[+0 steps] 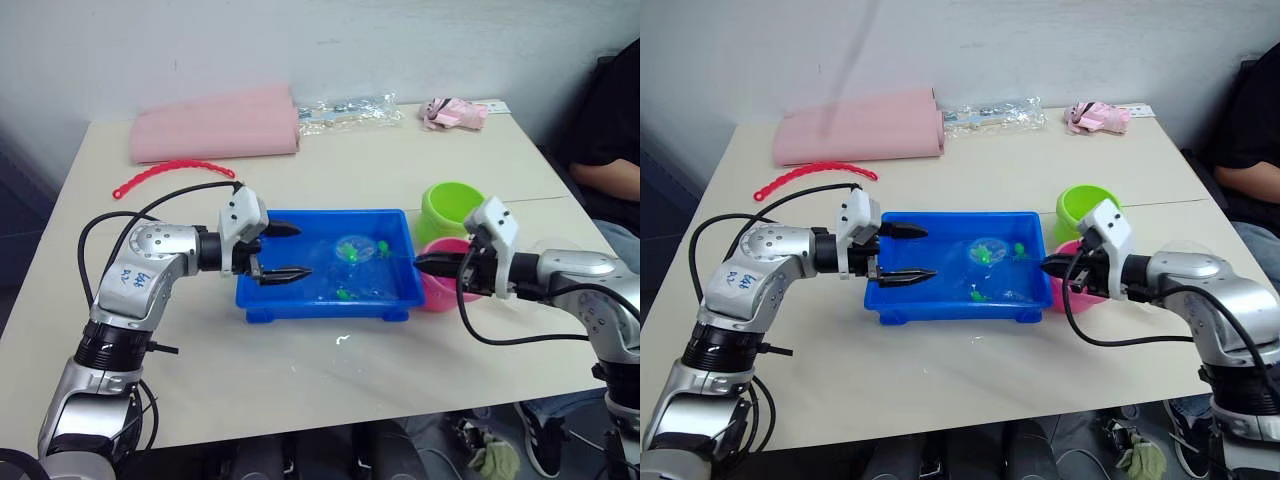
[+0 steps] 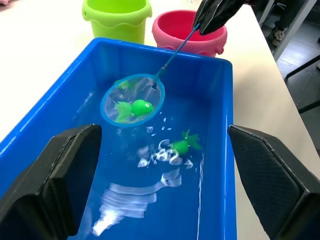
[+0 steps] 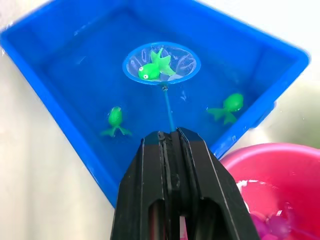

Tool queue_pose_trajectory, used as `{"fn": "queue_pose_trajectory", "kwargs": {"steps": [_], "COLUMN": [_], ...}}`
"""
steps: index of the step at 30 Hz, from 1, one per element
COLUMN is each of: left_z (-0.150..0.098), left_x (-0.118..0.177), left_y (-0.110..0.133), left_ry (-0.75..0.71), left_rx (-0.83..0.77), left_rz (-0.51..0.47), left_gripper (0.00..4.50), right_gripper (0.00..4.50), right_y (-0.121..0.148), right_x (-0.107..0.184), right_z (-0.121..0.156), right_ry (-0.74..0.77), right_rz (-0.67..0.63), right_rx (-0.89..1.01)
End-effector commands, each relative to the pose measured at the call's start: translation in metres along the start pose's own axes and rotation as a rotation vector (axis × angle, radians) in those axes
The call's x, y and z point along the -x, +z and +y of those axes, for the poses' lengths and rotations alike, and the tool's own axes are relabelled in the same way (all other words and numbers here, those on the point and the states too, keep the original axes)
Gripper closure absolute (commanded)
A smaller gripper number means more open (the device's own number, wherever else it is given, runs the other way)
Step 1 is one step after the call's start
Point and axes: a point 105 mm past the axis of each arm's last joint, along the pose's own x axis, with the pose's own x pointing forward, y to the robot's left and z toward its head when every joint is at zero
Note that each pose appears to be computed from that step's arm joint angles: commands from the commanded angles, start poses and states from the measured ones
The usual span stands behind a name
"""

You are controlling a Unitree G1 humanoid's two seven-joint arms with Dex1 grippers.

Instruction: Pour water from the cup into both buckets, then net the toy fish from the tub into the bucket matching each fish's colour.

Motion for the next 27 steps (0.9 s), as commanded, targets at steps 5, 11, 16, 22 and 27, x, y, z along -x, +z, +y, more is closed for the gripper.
{"fn": "queue_pose_trajectory", "kwargs": {"steps": [5, 11, 16, 22, 27], "left_z": [0.001, 0.0, -0.002, -0.003, 0.0], "left_x": [-0.013, -0.035, -0.047, -0.052, -0.053], "left_y": [0.031, 0.041, 0.049, 0.058, 0.062], "left_ry": [-0.052, -0.095, -0.123, -0.119, -0.106], "left_rx": [0.011, -0.005, -0.017, -0.031, -0.042], "left_rz": [-0.136, -0.187, -0.221, -0.259, -0.263], "left_gripper": [0.1, 0.1, 0.1, 0.1, 0.1], "right_gripper": [4.5, 4.5, 4.5, 4.5, 4.5], "right_y": [0.043, 0.058, 0.047, 0.041, 0.037], "right_x": [0.052, 0.102, 0.108, 0.102, 0.09], "right_z": [-0.011, -0.039, -0.06, -0.084, -0.09], "right_ry": [-0.205, -0.456, -0.577, -0.643, -0.542], "right_rz": [-0.14, -0.1, 0.071, 0.234, 0.4], "right_rx": [0.082, 0.167, 0.402, 0.808, 1.37]}}
